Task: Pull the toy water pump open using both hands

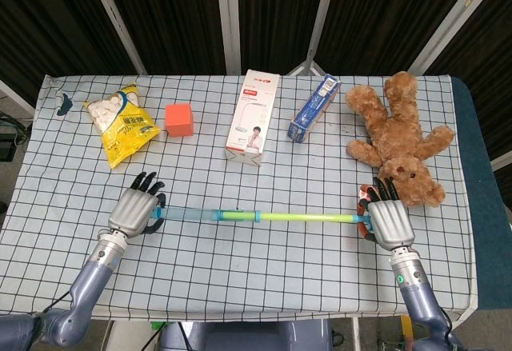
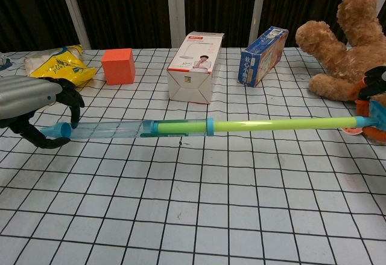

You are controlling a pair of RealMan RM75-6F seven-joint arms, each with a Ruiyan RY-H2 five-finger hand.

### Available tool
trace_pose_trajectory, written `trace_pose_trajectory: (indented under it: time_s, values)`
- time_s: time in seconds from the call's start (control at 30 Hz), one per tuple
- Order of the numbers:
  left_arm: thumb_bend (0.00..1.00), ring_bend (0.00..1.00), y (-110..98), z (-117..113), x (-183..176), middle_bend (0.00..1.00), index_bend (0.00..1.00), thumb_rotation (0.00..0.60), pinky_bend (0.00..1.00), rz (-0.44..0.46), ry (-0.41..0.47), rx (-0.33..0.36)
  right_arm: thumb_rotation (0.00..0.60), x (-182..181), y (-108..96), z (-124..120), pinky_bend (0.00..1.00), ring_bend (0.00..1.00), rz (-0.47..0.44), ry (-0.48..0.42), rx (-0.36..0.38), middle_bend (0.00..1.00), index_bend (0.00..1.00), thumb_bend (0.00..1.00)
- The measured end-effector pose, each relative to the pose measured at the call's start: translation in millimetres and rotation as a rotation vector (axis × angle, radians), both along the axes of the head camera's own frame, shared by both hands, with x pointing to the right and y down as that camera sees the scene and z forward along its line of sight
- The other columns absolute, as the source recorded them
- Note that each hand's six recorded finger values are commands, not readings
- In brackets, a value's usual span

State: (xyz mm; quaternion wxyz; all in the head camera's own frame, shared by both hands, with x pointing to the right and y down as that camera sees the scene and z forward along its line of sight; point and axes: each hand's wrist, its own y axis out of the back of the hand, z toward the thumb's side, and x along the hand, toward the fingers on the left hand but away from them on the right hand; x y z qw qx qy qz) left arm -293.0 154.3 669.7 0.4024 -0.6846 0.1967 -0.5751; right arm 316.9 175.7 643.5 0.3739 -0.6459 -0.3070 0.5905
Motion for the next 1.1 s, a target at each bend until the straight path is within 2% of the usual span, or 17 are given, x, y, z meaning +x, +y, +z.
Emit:
trace_pose_trajectory:
  time_s: [0.47, 1.1]
  values:
    - [0.53, 0.00, 1.2, -14.9, -10.7, 0.18, 0.56, 0.600, 0.01, 0.005, 0.004, 0.009, 0.600, 21.6, 1.9, -11.8, 0.00, 0.02, 0.050, 0.022, -0.002, 0.25, 0.62, 0.43]
    - [0.53, 0.00, -1.6, -16.9, -24.2, 0.18, 0.56, 0.600, 0.01, -0.004, -0.029, 0.020, 0.600, 34.0, -1.1, -11.3, 0.00, 0.02, 0.081, 0.077, -0.009, 0.25, 0.62, 0.43]
